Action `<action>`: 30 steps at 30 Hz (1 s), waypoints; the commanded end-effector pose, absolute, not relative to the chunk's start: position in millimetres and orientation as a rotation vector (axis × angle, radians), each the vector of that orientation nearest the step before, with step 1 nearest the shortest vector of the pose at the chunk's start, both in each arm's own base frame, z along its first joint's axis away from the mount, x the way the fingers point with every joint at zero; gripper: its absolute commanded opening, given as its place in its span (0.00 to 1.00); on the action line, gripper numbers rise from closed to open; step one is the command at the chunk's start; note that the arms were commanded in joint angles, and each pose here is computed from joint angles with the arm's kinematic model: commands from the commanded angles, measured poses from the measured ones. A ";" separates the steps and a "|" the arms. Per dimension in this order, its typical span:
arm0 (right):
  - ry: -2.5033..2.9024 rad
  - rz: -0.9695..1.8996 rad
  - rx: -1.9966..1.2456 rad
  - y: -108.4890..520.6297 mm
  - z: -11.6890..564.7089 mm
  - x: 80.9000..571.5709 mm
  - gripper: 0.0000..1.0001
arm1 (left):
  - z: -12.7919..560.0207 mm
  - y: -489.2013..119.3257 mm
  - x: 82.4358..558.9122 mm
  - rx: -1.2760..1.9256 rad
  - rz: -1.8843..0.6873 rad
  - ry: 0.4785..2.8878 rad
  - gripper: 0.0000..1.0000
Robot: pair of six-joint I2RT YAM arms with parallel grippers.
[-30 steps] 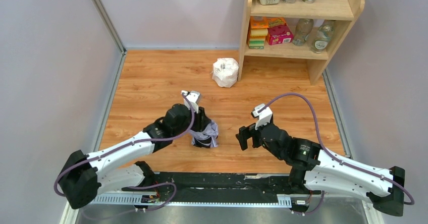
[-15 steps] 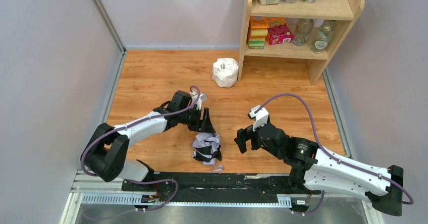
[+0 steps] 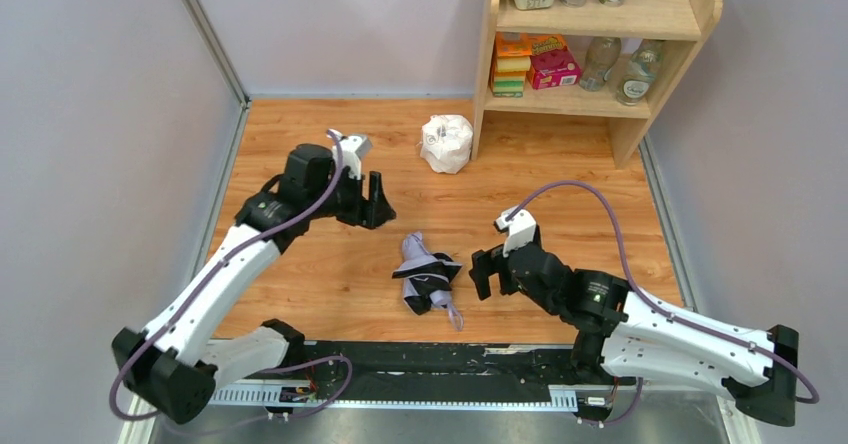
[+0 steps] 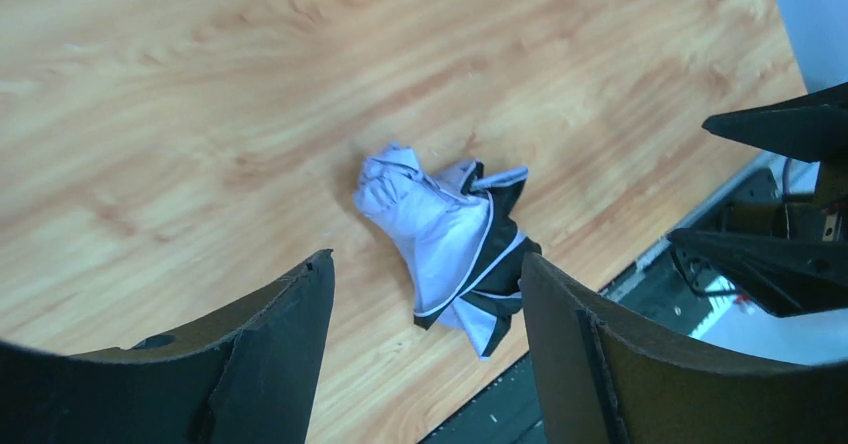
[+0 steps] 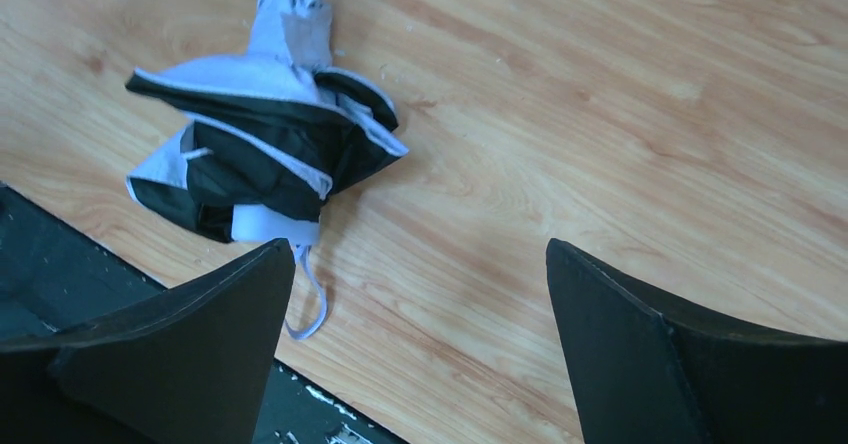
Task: Put away the umbrella
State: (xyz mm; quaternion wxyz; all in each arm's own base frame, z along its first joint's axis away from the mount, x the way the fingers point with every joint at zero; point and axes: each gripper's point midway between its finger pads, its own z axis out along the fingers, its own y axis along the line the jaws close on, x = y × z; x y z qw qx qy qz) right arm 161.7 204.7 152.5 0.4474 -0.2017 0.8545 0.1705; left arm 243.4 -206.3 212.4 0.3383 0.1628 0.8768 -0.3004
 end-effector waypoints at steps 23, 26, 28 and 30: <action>1.263 0.537 0.019 -1.3 501.4 135.9 1.00 | 522.7 -74.5 88.7 0.334 -0.575 1.156 0.75; 1.114 0.587 -0.004 -16.2 553.7 119.8 1.00 | 563.2 -76.5 83.5 0.372 -0.562 1.063 0.75; 1.068 0.579 0.000 -19.3 576.9 118.3 1.00 | 587.8 -80.1 83.6 0.403 -0.549 1.016 0.75; 1.074 0.543 0.025 -20.5 591.7 123.9 1.00 | 607.1 -83.2 90.6 0.401 -0.546 1.003 0.75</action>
